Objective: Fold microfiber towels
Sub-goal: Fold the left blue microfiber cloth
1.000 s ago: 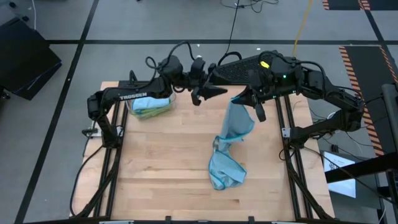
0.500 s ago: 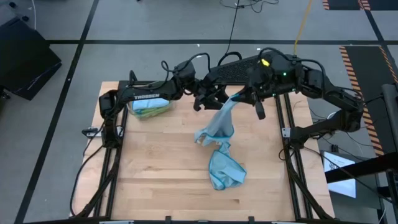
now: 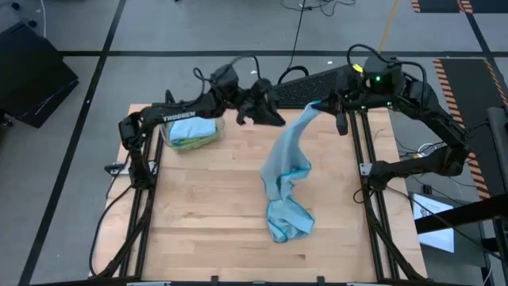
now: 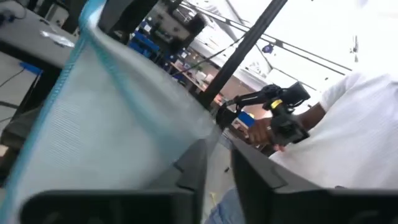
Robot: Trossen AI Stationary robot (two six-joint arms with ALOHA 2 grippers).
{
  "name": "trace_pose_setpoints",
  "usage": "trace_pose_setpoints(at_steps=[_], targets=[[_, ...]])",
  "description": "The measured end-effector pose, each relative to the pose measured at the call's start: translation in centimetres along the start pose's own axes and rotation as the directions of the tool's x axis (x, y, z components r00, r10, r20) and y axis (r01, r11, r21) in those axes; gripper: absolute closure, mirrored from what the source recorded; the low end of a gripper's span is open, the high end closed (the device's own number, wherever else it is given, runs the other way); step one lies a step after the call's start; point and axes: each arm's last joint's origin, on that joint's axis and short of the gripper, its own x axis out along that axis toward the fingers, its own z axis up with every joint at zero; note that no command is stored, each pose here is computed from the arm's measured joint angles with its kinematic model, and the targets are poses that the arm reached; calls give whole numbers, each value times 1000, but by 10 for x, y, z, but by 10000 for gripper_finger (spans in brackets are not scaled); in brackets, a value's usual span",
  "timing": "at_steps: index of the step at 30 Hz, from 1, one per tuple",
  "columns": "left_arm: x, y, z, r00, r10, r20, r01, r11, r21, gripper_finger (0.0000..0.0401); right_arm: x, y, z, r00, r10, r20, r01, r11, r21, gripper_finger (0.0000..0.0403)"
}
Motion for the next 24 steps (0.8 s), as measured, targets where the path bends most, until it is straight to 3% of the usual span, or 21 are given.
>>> trace_pose_setpoints(at_steps=[5,9,13,16,20,24], targets=[[-15,-20,13,999,-28,-19,28,1000,-7,394,-9,-11,-3,996,-89,-8,89,996,6,403],[-17,-34,16,999,-41,-29,42,999,6,387,-12,-17,-1,986,-167,18,167,986,-12,403],[-14,-27,8,998,0,-67,-1,1000,-24,383,-13,-19,5,982,-174,75,177,984,-36,403],[-15,-10,-7,981,177,-76,-184,978,-98,382,-12,-19,6,980,-175,91,175,985,9,403],[-16,6,-30,875,466,-128,-480,869,-119,381,-11,-20,6,976,-201,87,195,978,75,403],[-6,5,-42,804,571,-166,-585,809,-47,367,-12,-22,11,960,-247,131,231,965,124,403]])
